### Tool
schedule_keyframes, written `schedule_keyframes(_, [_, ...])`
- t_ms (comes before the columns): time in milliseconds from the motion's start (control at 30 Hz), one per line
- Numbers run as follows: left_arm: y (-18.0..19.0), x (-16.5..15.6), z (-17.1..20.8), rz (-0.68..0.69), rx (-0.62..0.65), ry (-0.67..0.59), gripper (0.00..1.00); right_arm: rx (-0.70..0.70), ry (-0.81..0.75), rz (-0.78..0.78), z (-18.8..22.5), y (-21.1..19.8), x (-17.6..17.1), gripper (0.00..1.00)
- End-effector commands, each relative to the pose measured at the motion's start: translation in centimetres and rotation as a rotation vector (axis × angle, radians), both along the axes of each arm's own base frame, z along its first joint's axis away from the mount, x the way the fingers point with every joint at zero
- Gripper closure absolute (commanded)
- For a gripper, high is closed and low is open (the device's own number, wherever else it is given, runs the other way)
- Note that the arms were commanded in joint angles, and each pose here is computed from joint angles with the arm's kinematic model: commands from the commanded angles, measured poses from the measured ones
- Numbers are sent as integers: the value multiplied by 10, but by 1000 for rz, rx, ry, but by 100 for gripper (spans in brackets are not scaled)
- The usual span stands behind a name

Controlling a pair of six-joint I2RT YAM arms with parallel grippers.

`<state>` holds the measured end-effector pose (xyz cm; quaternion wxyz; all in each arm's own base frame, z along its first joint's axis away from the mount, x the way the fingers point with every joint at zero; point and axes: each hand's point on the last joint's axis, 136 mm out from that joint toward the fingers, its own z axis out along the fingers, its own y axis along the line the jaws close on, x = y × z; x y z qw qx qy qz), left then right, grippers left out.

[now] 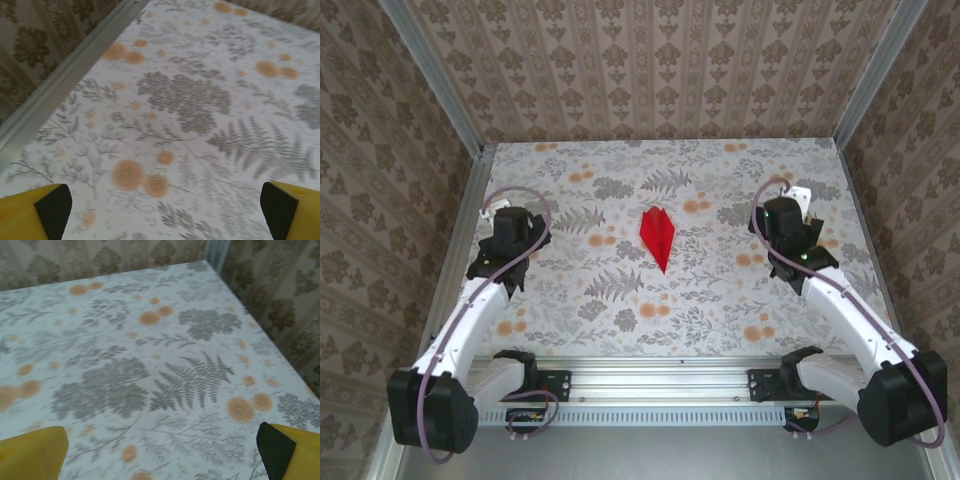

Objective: Fold a paper plane with a square sheet of paper (pick it up from the middle)
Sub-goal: Reset both arms

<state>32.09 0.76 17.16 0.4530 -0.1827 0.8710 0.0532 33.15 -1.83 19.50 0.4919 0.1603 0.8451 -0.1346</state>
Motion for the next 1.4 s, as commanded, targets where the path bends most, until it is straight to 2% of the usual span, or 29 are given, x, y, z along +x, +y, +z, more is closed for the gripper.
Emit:
schedule_keyframes(0, [24,8,-9,31,169,-26,0,-39,-176,-82,7,-26,6,0])
schedule_keyframes(167, [26,15,-31,-50,253,-61,0,-88,-127,-74,-40,-41,5,0])
schedule_keyframes(333, [21,24,-47,-164,226,-148,0,-72,-116,1,-69,-35,20,0])
schedule_keyframes(567, [3,40,-41,-320,194,-289,0,-66,-197,170,-63,-12,45,0])
schedule_keyframes(667, [-5,47,-42,-368,184,-314,0,-13,-239,221,-63,-5,52,0])
schedule_keyframes(967, [-9,64,-64,-400,192,-283,0,0,-213,275,-92,3,65,0])
schedule_keyframes(1200, [-6,77,-79,-371,211,-209,0,2,-209,274,-94,3,66,0])
schedule_keyframes(1367, [-7,77,-79,-373,215,-203,0,1,-210,273,-94,3,66,0])
